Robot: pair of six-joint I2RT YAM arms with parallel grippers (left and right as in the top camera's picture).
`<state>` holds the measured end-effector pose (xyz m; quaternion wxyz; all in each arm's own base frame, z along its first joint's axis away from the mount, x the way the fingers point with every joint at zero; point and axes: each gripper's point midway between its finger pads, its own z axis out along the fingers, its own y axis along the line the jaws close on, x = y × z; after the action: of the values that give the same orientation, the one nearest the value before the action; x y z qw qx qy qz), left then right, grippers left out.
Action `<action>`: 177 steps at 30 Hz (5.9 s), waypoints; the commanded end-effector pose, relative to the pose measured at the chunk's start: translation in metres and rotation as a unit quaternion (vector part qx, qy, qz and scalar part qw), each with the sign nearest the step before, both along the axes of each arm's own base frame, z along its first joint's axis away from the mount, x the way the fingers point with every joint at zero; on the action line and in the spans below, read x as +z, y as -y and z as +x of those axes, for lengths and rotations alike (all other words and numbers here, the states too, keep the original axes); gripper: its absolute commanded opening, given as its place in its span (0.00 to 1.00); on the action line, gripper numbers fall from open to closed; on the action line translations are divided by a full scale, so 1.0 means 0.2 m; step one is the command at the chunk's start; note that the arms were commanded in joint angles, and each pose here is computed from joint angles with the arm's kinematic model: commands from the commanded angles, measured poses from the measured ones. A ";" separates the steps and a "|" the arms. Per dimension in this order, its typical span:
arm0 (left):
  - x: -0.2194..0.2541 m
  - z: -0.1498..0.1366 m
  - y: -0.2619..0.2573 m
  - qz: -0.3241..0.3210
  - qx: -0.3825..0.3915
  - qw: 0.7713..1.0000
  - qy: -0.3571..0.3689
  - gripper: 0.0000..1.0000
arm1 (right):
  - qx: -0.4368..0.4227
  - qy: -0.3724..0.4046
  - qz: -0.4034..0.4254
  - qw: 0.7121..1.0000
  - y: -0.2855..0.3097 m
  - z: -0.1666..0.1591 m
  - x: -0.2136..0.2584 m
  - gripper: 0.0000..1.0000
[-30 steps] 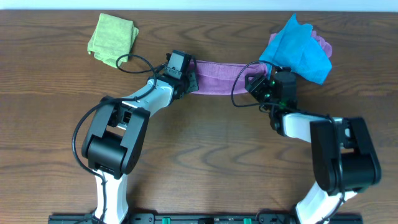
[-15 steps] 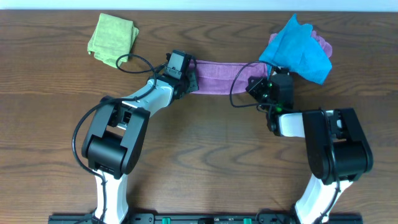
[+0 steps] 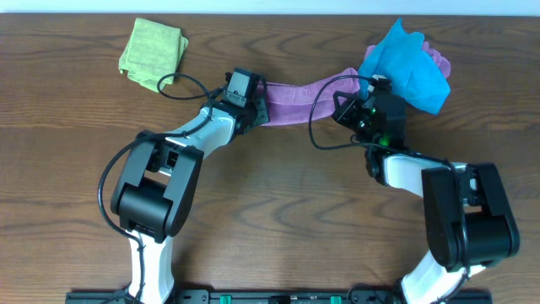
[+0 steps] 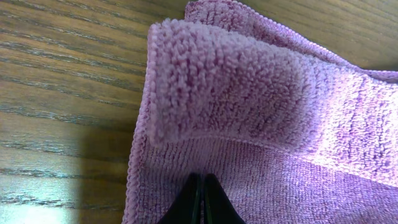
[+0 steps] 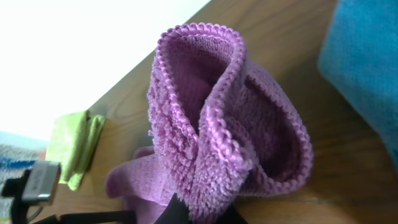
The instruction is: Fold the cloth
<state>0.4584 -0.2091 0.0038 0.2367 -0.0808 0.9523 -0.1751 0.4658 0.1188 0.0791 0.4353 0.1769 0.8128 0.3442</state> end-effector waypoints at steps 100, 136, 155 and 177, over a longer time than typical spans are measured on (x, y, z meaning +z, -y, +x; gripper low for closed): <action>0.78 0.18 -0.71 -0.016 0.134 0.982 0.132 0.06 | 0.351 0.014 -0.059 0.934 -1.27 -0.21 -0.04 0.89; 0.75 0.15 -0.72 -0.011 0.136 0.984 0.115 0.06 | 0.312 -0.009 -0.079 0.947 -1.16 -0.11 -0.08 0.87; 0.86 0.12 -0.81 -0.015 0.152 0.980 0.127 0.14 | 0.323 0.004 -0.092 0.942 -1.09 -0.11 0.06 0.99; 0.93 -0.25 -0.76 -0.147 0.132 0.980 -0.005 0.97 | 0.276 -0.007 -0.299 0.913 0.02 -0.82 0.58 0.99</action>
<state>0.4129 -0.0494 0.1827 0.2475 -0.2435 0.9031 -0.2528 0.3209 0.1320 0.1998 0.3359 -0.1896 0.8992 0.2065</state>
